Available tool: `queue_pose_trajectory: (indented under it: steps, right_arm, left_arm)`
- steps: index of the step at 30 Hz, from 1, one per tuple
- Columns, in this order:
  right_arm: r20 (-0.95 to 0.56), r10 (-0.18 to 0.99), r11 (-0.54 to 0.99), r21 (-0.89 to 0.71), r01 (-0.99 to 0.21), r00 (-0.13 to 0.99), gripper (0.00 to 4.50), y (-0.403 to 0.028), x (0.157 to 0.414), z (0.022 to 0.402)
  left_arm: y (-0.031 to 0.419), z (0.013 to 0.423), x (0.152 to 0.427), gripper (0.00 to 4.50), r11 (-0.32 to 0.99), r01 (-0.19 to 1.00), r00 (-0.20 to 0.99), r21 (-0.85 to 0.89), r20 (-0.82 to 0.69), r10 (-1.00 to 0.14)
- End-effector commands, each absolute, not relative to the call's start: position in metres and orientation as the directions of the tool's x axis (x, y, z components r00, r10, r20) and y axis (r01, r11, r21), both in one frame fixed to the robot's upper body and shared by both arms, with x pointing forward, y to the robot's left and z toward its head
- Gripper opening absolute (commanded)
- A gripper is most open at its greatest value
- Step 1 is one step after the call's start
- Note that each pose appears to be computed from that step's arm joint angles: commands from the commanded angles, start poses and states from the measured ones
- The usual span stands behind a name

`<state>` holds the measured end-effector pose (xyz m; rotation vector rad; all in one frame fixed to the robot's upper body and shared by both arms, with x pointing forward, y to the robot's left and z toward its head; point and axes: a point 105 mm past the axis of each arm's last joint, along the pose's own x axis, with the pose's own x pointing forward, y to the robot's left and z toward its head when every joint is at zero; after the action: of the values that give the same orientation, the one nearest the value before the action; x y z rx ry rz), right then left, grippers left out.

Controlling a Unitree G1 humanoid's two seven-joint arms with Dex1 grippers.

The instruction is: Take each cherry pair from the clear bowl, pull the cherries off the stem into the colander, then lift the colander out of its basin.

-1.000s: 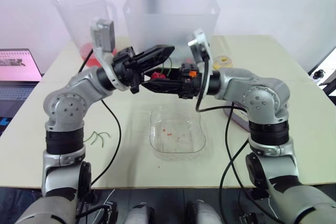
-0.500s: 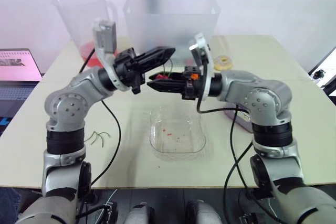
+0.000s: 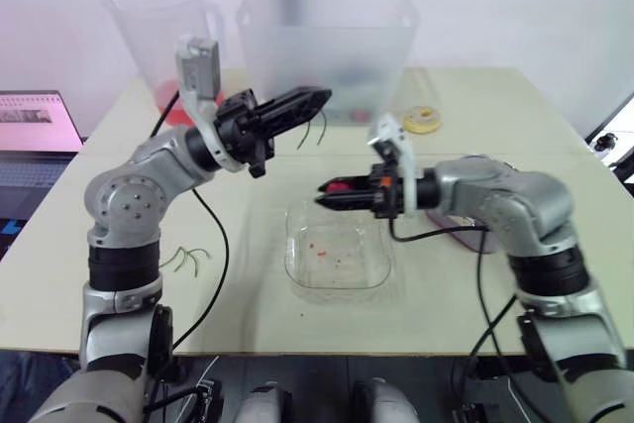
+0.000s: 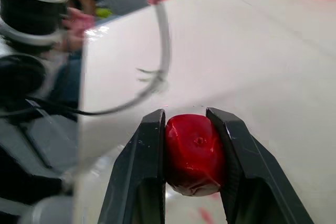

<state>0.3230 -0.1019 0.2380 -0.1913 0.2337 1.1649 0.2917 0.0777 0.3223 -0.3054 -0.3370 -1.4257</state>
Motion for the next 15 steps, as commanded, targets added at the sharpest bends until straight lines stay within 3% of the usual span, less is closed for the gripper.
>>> queue_pose_trajectory:
  steps: [1, 4, 6, 15]
  right_arm:
    - [-0.294, 0.717, 0.589, -0.230, -0.775, 0.632, 1.22, -0.184, 0.345, 0.274]
    - [-0.393, 0.516, 0.685, -0.344, -0.642, 0.761, 1.22, -0.253, 0.354, 0.270]
    - [-0.432, 0.448, 0.711, -0.358, -0.605, 0.783, 1.22, -0.279, 0.356, 0.263]
    - [-0.488, 0.378, 0.786, -0.280, -0.551, 0.787, 1.22, -0.309, 0.375, 0.224]
  left_arm:
    - [0.087, 0.327, 0.284, 0.00, 0.152, 0.987, 0.121, 0.044, 0.409, -0.904]
    - [0.092, 0.317, 0.284, 0.00, 0.180, 0.983, 0.154, 0.030, 0.388, -0.909]
    - [0.094, 0.312, 0.284, 0.00, 0.195, 0.980, 0.171, 0.026, 0.375, -0.911]
    - [0.093, 0.289, 0.281, 0.00, 0.234, 0.972, 0.217, 0.024, 0.290, -0.932]
